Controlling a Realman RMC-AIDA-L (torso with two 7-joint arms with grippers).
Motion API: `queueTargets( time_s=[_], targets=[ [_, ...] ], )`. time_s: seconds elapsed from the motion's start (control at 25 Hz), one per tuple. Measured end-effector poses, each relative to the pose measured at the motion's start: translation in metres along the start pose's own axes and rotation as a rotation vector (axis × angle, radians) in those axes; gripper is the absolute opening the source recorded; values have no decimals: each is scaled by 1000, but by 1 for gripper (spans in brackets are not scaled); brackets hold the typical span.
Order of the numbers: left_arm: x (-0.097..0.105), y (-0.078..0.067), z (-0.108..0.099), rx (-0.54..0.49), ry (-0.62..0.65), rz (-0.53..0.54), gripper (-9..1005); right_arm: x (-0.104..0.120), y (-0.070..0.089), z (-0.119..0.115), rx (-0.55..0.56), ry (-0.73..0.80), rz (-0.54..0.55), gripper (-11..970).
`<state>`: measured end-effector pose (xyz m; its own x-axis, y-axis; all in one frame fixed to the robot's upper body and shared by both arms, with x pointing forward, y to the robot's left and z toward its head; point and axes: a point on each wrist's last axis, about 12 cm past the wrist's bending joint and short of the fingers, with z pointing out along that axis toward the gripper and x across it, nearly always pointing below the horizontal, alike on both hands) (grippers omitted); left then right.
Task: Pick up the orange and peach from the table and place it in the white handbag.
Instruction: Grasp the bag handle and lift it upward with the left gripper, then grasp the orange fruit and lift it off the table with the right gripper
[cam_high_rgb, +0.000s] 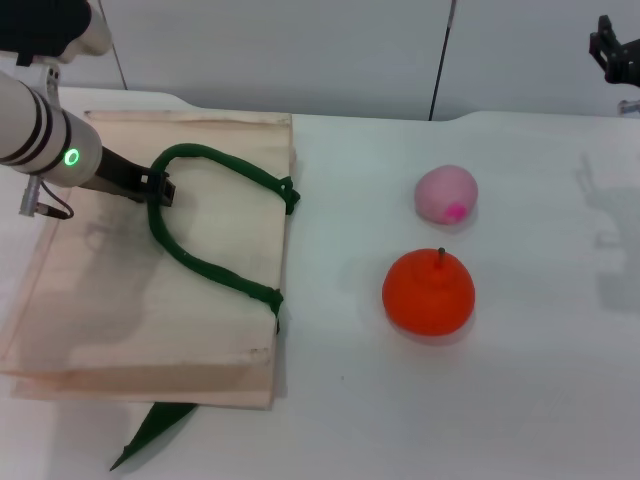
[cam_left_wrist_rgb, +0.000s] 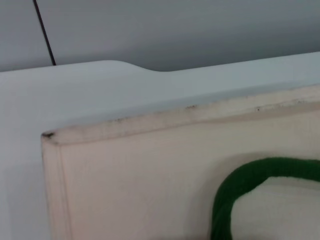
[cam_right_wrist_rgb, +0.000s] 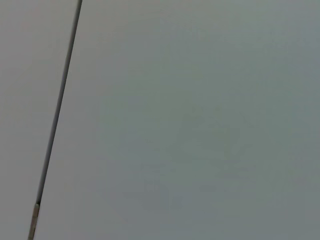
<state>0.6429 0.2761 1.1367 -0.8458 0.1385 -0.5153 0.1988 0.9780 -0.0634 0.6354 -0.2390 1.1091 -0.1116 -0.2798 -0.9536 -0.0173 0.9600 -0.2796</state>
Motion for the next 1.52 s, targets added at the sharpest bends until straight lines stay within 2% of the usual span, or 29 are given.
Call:
queueTargets(
  time_s=[0.32, 0.56, 1.04, 1.2, 1.44, 1.52],
  targets=[
    [0, 1, 0, -8, 2, 6, 318, 0, 0, 0, -1, 0, 0, 793],
    [1, 1, 2, -10, 5, 6, 174, 0, 0, 0, -1, -1, 1, 793],
    [-7, 0, -6, 3, -24, 82, 148, 6, 4, -2, -32, 23, -7, 794],
    [-19, 0, -30, 27, -93, 111, 138, 9, 5, -4, -48, 39, -8, 794],
    [-35, -2, -83, 19, -223, 159, 135, 20, 6, -9, -81, 82, -48, 794],
    [-36, -1, -90, 13, -238, 164, 134, 22, 10, -13, -111, 95, -71, 794]
  ],
)
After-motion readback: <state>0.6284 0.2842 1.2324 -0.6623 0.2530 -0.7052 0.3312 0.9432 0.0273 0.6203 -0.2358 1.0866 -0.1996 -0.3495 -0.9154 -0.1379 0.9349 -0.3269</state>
